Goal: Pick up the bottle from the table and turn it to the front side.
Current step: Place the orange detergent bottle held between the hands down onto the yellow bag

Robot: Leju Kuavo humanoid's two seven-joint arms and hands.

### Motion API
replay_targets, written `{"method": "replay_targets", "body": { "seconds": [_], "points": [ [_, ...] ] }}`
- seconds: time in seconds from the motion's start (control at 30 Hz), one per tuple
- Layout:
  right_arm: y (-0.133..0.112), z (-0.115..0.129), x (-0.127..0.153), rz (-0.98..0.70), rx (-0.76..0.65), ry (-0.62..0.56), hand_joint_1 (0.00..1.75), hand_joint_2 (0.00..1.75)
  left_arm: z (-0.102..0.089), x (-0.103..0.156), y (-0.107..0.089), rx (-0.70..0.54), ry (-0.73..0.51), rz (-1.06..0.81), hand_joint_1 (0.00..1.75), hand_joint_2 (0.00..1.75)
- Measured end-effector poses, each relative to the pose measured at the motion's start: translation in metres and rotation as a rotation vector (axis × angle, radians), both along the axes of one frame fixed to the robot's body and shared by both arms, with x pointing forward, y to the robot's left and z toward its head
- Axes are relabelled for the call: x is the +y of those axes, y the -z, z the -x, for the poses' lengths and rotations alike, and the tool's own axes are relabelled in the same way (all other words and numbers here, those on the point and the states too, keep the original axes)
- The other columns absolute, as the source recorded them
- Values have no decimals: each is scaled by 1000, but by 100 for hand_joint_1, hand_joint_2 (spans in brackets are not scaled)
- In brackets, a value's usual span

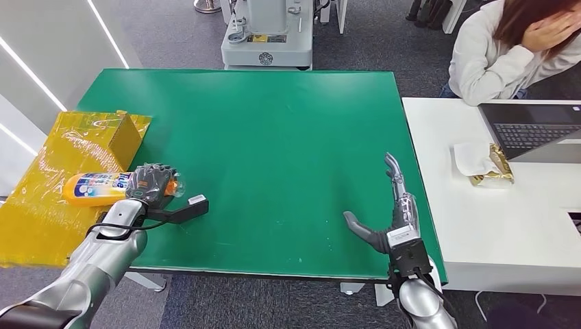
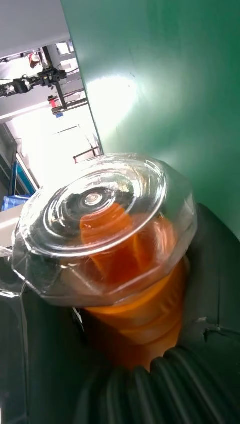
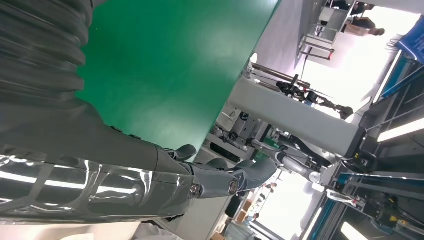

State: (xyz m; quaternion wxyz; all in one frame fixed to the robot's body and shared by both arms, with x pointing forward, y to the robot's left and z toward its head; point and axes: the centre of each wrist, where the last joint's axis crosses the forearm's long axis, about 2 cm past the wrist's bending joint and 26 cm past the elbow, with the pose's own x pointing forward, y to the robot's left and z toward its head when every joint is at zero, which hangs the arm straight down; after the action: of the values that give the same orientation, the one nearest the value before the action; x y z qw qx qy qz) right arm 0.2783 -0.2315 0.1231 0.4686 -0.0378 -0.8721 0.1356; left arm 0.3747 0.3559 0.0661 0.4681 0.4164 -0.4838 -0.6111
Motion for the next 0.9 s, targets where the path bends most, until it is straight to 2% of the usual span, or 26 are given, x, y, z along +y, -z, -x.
{"method": "replay_targets", "body": {
  "seconds": [0.57, 0.9],
  "points": [
    [9, 0, -2, -4, 46, 8, 0, 175, 2, 6, 1, 9, -57, 6, 0, 175],
    [17, 1, -3, -3, 74, 12, 0, 175, 4, -3, 5, -17, -38, 91, 0, 175]
  ]
}}
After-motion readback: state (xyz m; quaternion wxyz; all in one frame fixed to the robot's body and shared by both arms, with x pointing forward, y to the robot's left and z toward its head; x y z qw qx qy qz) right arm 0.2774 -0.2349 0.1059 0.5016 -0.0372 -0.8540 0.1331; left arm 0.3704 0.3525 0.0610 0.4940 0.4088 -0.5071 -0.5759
